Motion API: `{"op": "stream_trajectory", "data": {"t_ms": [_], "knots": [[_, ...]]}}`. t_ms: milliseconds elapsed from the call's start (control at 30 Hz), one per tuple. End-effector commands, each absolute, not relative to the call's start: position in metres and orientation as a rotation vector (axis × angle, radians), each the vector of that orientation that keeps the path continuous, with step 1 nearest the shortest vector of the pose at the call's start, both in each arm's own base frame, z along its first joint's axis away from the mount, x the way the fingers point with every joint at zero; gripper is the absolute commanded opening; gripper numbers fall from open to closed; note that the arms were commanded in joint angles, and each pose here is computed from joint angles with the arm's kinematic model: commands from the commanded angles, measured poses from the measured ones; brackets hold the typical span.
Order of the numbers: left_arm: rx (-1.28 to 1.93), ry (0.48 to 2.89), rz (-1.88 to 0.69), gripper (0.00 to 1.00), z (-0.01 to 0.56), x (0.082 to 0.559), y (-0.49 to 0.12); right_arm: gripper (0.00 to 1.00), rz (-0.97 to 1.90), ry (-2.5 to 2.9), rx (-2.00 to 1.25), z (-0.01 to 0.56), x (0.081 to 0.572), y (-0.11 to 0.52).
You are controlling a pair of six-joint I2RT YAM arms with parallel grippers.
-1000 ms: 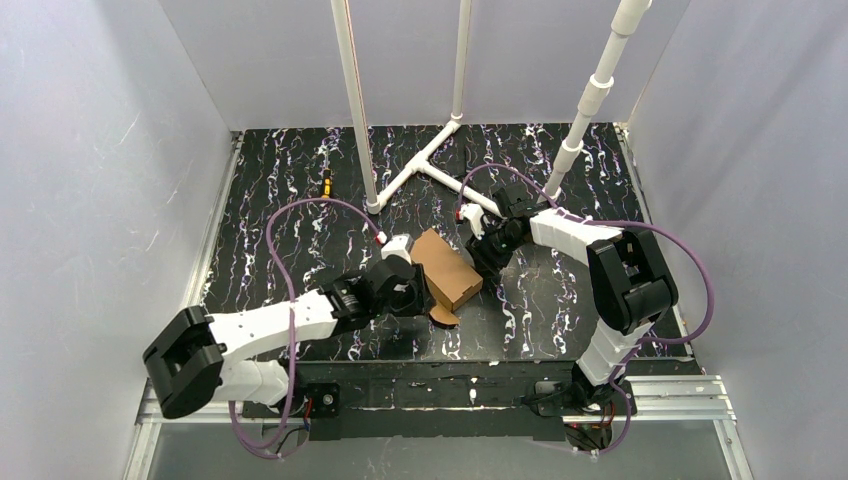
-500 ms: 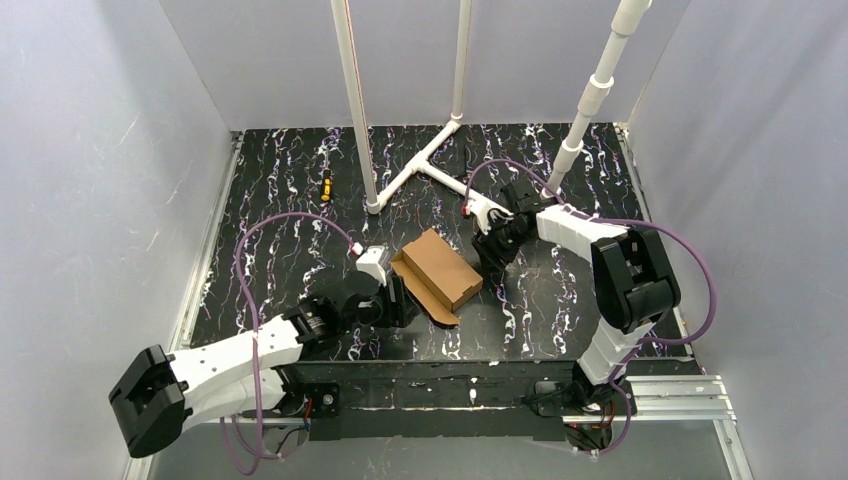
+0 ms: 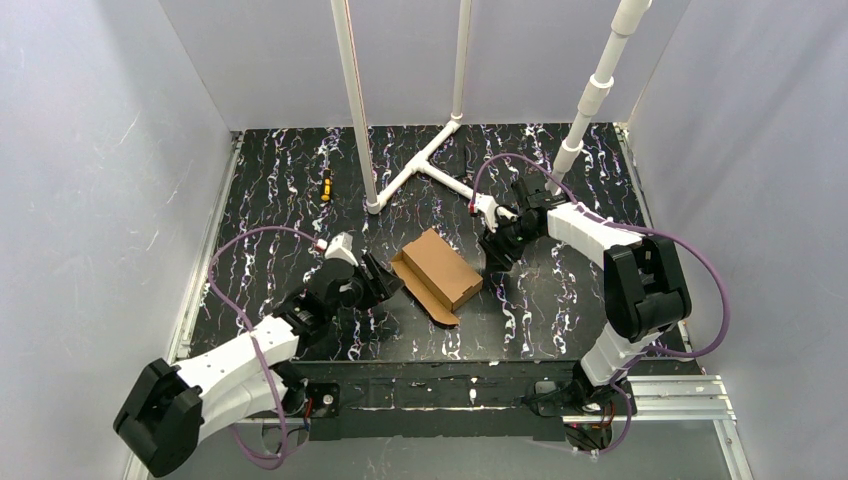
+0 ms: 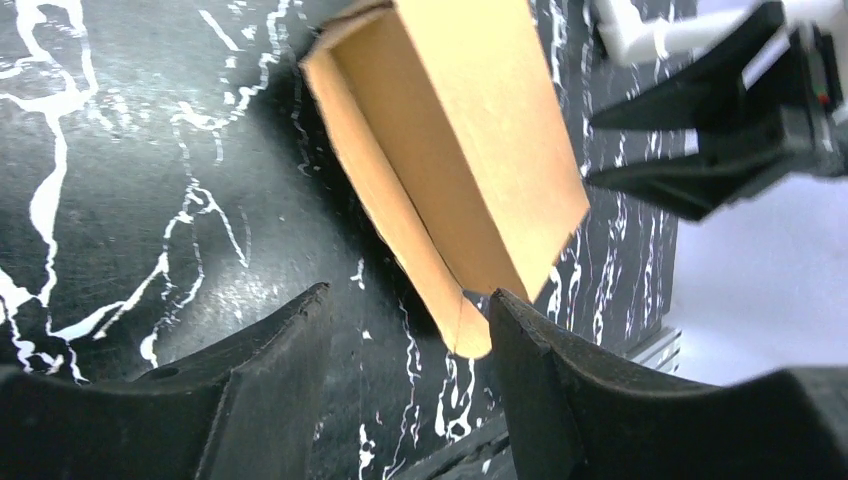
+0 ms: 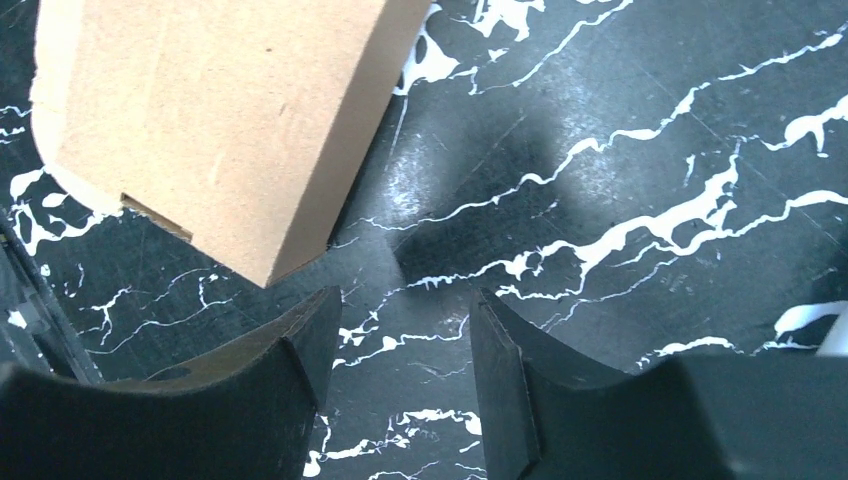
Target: Fold the paper box
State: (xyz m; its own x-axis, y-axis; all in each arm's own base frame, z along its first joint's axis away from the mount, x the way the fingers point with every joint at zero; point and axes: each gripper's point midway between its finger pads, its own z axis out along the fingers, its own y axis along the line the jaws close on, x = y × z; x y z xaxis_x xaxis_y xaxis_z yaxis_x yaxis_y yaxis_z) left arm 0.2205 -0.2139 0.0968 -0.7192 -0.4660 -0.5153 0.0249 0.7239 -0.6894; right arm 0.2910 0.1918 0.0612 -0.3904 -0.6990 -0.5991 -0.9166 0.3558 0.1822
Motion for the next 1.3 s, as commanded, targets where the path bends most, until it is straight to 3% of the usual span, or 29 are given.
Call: {"op": "stream_trajectory", "data": {"t_ms": [0, 300, 800, 1033, 1067, 1100, 1267], "knots": [[-0.504, 2.233, -0.932, 0.55, 0.084, 0.234, -0.210, 0.59, 0.743, 2.091, -1.452, 0.088, 0.291, 0.200], [-0.604, 2.271, -0.953, 0.51, 0.063, 0.262, -0.214, 0.59, 0.759, 2.077, -1.461, 0.089, 0.288, 0.201], [-0.641, 2.301, -1.039, 0.29, 0.035, 0.295, -0.225, 0.59, 0.783, 2.086, -1.468, 0.084, 0.286, 0.202], [-0.684, 2.295, -1.067, 0.22, 0.034, 0.298, -0.227, 0.59, 0.788, 2.096, -1.471, 0.081, 0.285, 0.201], [-0.770, 2.455, -0.952, 0.20, 0.004, 0.272, -0.213, 0.59, 0.790, 2.097, -1.470, 0.081, 0.285, 0.201], [-0.710, 2.312, -1.061, 0.19, 0.031, 0.295, -0.224, 0.59, 0.791, 2.097, -1.470, 0.081, 0.285, 0.201], [-0.727, 2.285, -1.104, 0.17, 0.039, 0.300, -0.227, 0.59, 0.796, 2.098, -1.471, 0.080, 0.284, 0.202]]}}
